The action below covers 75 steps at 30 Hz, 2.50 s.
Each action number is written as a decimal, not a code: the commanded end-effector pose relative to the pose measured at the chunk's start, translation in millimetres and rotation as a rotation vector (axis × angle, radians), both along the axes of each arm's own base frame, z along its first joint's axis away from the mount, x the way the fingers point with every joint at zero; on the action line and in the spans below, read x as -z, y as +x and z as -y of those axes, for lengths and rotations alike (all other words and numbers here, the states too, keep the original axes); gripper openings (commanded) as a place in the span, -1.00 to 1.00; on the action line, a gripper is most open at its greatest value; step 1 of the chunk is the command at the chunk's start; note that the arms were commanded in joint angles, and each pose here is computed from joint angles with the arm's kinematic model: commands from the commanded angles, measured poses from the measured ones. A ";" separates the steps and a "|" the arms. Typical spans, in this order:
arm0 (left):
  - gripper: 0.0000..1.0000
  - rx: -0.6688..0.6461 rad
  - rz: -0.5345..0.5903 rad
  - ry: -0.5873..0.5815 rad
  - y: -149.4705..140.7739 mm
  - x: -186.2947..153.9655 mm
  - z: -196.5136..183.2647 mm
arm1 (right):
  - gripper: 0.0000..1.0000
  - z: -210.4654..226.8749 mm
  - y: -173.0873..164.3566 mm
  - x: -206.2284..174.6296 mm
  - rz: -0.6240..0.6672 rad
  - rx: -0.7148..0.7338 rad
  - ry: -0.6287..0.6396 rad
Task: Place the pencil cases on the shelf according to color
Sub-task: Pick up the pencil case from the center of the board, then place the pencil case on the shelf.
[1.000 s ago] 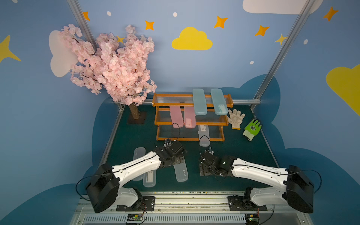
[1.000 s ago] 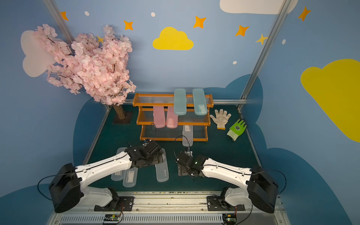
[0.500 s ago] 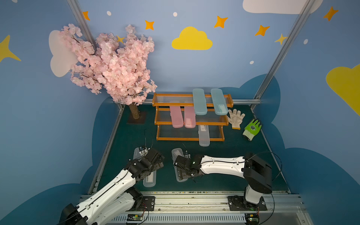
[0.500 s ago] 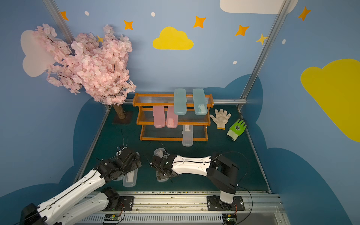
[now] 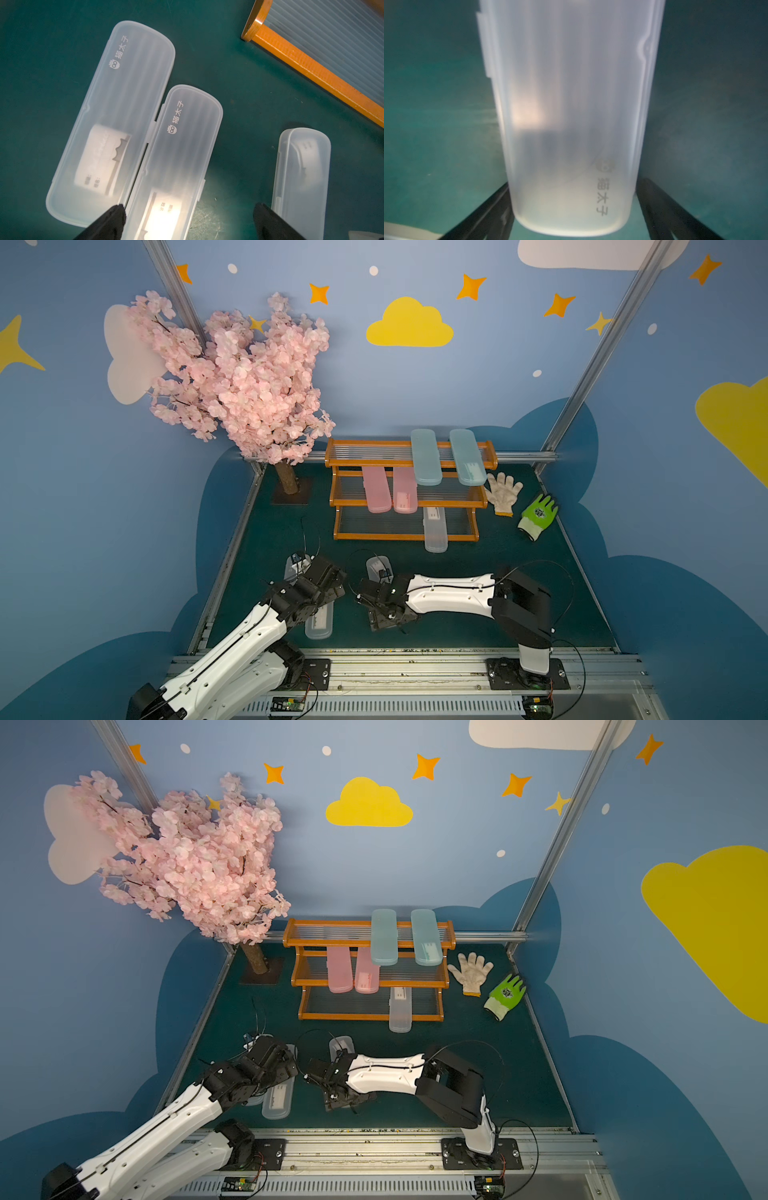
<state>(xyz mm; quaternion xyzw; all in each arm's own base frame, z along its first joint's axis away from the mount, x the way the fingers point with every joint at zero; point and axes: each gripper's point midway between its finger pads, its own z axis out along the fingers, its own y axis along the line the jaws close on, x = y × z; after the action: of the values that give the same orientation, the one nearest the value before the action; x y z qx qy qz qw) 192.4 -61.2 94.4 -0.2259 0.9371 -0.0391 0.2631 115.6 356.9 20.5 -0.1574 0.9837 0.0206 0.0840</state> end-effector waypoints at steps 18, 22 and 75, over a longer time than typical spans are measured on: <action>1.00 0.105 -0.007 0.086 7.0 -14.0 1.7 | 0.10 43.2 12.5 -36.4 0.189 0.058 -0.008; 1.00 0.113 -0.003 0.092 12.5 -15.9 4.8 | 0.06 66.7 26.1 -60.9 0.258 0.122 0.024; 1.00 0.073 -0.014 0.076 19.2 12.0 1.1 | 0.85 18.4 188.4 -65.7 0.175 0.226 0.163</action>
<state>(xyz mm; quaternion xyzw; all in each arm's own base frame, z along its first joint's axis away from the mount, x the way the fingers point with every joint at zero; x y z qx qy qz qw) 214.1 -66.1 80.0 -0.1743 0.9491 -0.0127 0.2621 312.3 342.1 57.3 -0.0414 0.9814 0.0700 0.1738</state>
